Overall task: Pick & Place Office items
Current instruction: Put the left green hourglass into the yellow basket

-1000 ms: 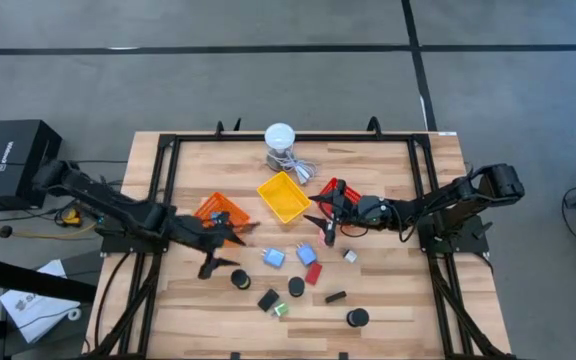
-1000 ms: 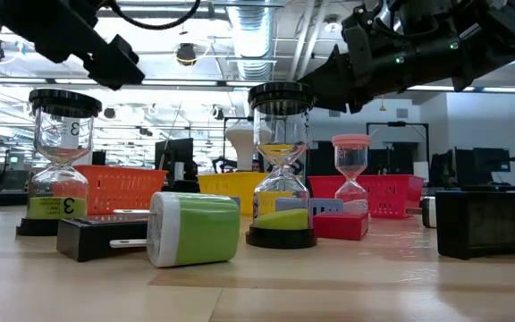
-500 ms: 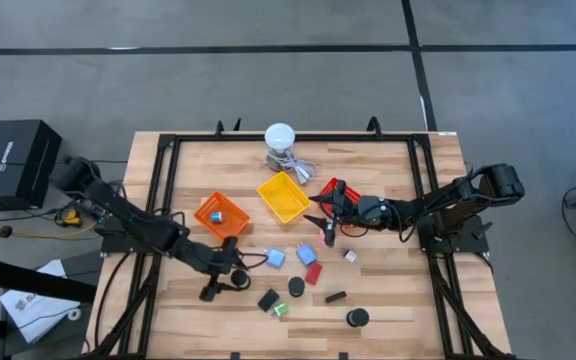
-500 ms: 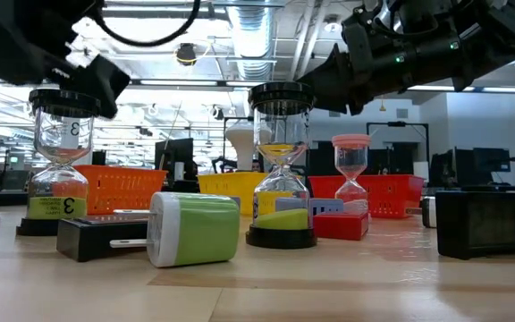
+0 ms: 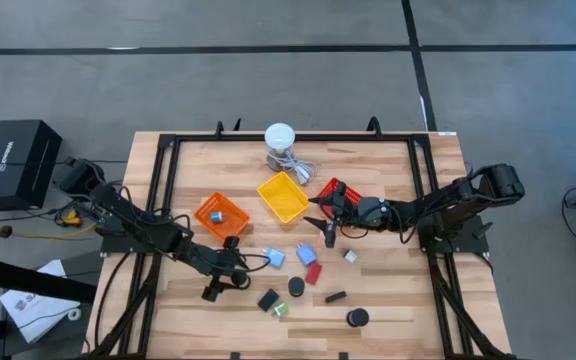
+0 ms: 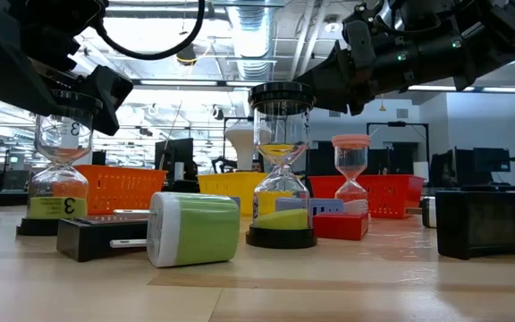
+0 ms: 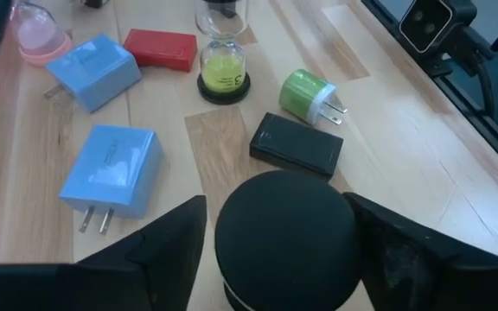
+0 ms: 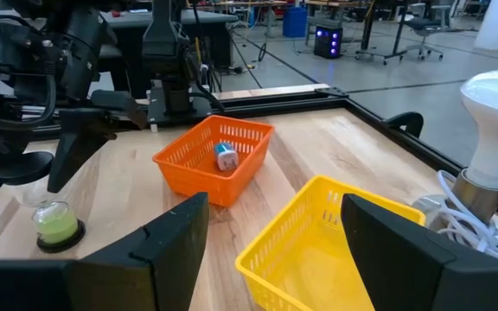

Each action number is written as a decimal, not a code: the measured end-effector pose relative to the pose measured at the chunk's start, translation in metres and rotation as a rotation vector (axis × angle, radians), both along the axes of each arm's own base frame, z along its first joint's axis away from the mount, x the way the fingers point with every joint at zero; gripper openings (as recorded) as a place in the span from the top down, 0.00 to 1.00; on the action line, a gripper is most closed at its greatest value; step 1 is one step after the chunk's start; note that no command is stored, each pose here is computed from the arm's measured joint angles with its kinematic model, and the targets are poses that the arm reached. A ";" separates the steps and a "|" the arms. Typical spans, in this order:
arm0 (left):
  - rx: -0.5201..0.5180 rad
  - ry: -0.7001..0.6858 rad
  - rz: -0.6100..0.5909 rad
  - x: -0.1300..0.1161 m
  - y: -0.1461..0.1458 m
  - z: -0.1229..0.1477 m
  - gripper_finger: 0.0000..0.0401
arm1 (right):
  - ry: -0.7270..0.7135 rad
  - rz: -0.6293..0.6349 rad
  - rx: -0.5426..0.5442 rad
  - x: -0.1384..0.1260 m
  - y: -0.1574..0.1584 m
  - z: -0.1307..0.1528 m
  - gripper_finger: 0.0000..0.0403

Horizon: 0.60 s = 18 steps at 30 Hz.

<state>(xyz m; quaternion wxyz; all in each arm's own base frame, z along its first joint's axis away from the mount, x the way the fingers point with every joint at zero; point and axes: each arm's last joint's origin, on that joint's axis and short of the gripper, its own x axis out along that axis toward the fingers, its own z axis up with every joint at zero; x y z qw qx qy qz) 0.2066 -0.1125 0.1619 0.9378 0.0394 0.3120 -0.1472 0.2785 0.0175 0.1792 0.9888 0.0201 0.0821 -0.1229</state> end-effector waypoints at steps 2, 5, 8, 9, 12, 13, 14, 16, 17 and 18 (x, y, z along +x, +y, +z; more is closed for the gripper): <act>0.000 0.001 0.000 0.000 0.000 0.000 0.41 | 0.000 0.000 0.000 0.000 0.000 0.000 0.37; 0.000 0.001 0.000 0.000 0.000 0.000 0.47 | 0.000 0.000 0.000 0.000 0.000 0.000 0.37; 0.001 0.000 0.002 0.000 0.000 0.000 0.49 | 0.000 0.000 0.000 0.000 0.000 0.000 0.37; 0.006 -0.003 0.011 0.000 0.001 0.000 0.49 | 0.000 0.000 0.000 0.000 0.000 0.000 0.37; 0.032 -0.019 0.055 0.001 0.004 0.001 0.46 | 0.000 0.000 0.000 0.000 0.000 0.000 0.37; 0.036 -0.024 0.064 0.002 0.005 0.002 0.45 | 0.000 0.000 0.000 0.000 0.000 0.000 0.37; 0.039 -0.031 0.074 0.003 0.007 0.002 0.45 | 0.000 0.000 0.000 0.000 0.000 0.000 0.37; 0.054 -0.037 0.089 0.007 0.012 0.004 0.46 | 0.000 -0.001 0.000 0.000 0.000 0.000 0.37; 0.055 -0.044 0.100 0.008 0.015 0.006 0.47 | 0.000 -0.001 0.000 0.000 0.000 0.000 0.37; 0.056 -0.055 0.114 0.011 0.018 0.009 0.49 | 0.000 -0.001 0.000 0.000 0.000 0.000 0.37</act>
